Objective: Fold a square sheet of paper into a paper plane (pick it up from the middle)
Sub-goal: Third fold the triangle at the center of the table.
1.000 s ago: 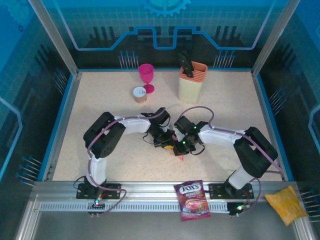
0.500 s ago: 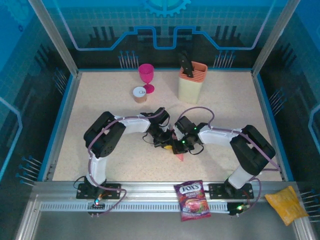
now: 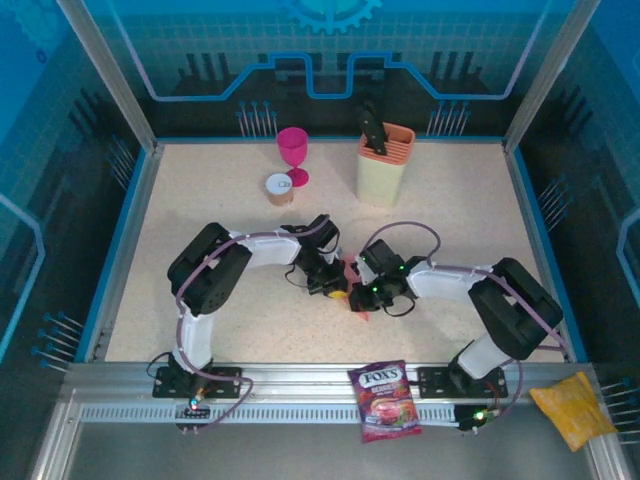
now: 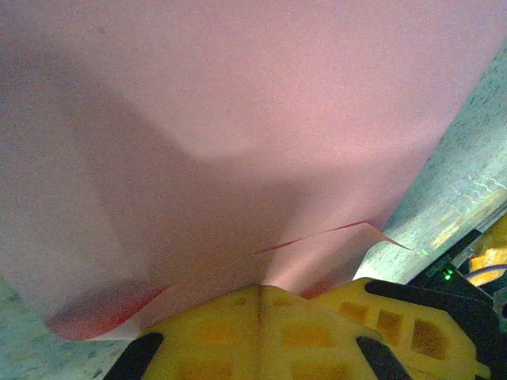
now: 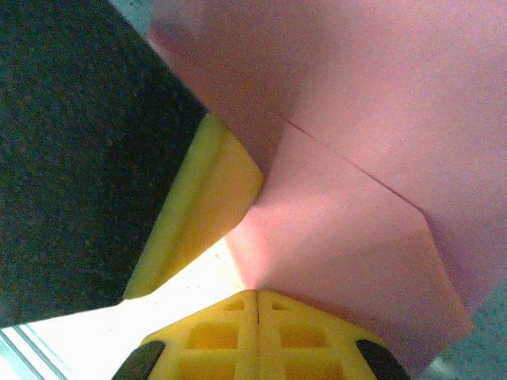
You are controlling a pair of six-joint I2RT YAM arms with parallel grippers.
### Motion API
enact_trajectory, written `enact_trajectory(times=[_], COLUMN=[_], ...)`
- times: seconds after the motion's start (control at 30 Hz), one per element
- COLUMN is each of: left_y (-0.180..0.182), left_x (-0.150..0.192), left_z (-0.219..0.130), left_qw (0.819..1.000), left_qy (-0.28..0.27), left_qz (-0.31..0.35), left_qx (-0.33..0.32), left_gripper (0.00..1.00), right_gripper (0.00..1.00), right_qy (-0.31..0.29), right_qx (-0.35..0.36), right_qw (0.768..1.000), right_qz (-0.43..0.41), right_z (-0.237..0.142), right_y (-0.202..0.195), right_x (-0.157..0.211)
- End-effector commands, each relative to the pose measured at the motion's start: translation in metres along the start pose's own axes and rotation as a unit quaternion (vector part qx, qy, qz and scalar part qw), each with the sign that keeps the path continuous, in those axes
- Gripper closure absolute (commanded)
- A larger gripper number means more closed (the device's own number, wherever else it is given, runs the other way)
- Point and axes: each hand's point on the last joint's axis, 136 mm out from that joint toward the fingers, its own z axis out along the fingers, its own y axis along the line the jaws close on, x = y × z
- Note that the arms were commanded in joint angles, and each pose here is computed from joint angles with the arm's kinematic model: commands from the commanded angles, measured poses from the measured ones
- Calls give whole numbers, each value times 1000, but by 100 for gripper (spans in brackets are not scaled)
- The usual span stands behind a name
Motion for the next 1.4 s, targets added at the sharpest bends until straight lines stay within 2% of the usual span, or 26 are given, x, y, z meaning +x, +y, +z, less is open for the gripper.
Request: enact_trajectory(times=[0.0, 0.3, 1.07, 1.23, 1.37], left_y=[50, 68, 80, 87, 96], left_x=[-4, -12, -16, -18, -18], left_z=[16, 6, 4, -1, -5], left_qw=[996, 991, 987, 984, 979], left_qy=[-6, -29, -40, -49, -60], left_qz=[-40, -98, -118, -134, -156], left_qx=[-77, -83, -103, -108, -115], left_gripper=[100, 100, 100, 100, 100], right_gripper=[97, 100, 100, 100, 100], right_qy=[52, 73, 87, 71, 42], right_qx=[19, 62, 123, 152, 136], right_qw=[998, 992, 981, 975, 978], right_qz=[41, 77, 124, 144, 153], right_z=[3, 0, -19, -37, -54], right_y=[-17, -43, -69, -77, -71], right_x=[31, 43, 79, 77, 62])
